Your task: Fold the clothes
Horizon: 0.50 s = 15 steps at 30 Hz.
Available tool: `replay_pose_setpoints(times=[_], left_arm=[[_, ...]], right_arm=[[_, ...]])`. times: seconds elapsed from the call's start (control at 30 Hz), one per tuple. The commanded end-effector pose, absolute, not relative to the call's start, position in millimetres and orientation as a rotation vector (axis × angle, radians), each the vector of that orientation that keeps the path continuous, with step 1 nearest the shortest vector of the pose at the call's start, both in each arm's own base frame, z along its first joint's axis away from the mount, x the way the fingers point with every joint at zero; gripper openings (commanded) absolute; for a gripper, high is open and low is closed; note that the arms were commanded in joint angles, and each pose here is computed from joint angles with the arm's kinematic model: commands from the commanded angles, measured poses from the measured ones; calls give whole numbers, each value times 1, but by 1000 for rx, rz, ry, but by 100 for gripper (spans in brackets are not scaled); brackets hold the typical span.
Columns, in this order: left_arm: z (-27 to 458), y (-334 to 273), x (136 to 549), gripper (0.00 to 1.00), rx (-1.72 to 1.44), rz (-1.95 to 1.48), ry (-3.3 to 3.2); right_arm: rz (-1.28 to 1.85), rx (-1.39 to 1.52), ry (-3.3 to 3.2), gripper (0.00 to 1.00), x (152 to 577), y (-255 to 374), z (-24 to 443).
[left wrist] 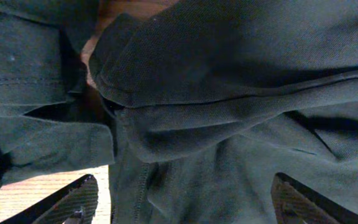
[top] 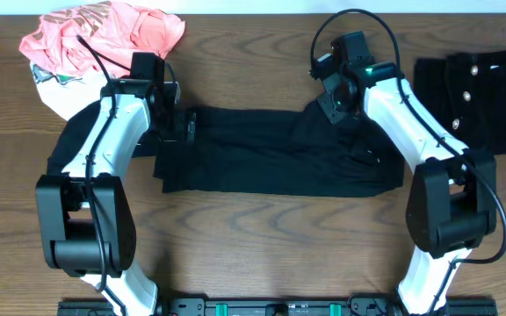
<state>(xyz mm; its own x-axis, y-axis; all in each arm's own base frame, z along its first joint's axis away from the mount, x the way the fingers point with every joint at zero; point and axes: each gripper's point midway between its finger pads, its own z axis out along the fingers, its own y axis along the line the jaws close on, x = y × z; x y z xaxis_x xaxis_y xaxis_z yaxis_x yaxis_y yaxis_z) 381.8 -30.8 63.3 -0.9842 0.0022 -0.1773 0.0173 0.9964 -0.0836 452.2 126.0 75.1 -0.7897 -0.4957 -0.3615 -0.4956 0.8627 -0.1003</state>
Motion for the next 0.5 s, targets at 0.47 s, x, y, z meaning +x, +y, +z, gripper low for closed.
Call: replay_pose_setpoints(times=[0.47], left_arm=[[71,-32,381,90,22,-140,2944]], right_arm=[[14,-637,2761,20,439,116,69]])
